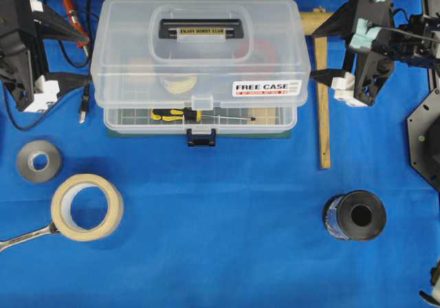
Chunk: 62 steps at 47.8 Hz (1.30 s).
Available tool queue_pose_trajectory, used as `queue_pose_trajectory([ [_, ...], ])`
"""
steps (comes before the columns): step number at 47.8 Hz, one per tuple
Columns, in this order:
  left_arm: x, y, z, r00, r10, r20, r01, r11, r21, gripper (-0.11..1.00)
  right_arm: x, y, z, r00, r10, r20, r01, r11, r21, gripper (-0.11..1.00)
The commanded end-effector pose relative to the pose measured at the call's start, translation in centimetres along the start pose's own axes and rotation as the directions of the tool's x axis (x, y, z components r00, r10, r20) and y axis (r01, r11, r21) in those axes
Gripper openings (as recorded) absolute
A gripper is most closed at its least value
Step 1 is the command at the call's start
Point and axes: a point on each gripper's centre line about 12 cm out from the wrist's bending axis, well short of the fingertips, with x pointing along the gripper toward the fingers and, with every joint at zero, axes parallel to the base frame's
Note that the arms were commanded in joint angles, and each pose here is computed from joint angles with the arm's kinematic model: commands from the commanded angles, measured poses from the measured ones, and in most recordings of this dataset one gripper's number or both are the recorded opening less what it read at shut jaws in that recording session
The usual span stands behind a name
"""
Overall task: Open the tool box with both arms.
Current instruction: 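Grip the lid edges with both grippers and lift it up and back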
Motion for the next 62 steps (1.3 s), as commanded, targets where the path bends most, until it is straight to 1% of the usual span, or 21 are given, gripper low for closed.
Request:
queue_pose_trajectory([
  [1,-0.4,0.7,1.7,0.997,0.026,0.077,-0.024,1.0,-0.018,0.93,-0.8,-0.1,2.5,0.995,-0.002,0.1,0.0,1.0,0.016,0.87],
  [8,-0.6,1.3,2.0,0.994,0.051,0.1,-0.048,0.998,-0.032,0.93,-0.9,-0.6,2.9,0.992,-0.016,0.125,0.014,1.0,0.019,0.87],
  [15,-0.7,2.1,2.0,0.992,0.077,0.104,-0.072,0.996,-0.048,0.93,-1.0,-1.3,3.1,0.989,-0.036,0.141,0.031,0.999,0.038,0.87],
  [29,-0.8,3.7,2.3,0.981,0.14,0.135,-0.13,0.988,-0.084,0.93,-1.2,-3.5,3.6,0.979,-0.103,0.173,0.09,0.992,0.086,0.87],
  [39,-1.1,5.7,2.3,0.965,0.214,0.148,-0.196,0.972,-0.128,0.93,-1.4,-4.9,4.0,0.968,-0.144,0.206,0.122,0.986,0.114,0.87],
  [46,-1.3,6.8,2.4,0.953,0.256,0.163,-0.232,0.961,-0.153,0.93,-1.4,-5.8,4.1,0.963,-0.172,0.209,0.146,0.98,0.135,0.87],
  [53,-1.6,7.8,2.5,0.938,0.294,0.184,-0.264,0.949,-0.172,0.93,-1.3,-7.4,3.9,0.955,-0.219,0.202,0.186,0.968,0.17,0.87],
  [62,-2.0,8.8,2.3,0.925,0.335,0.18,-0.301,0.934,-0.195,0.93,-1.5,-8.7,4.0,0.943,-0.257,0.212,0.217,0.956,0.197,0.87],
])
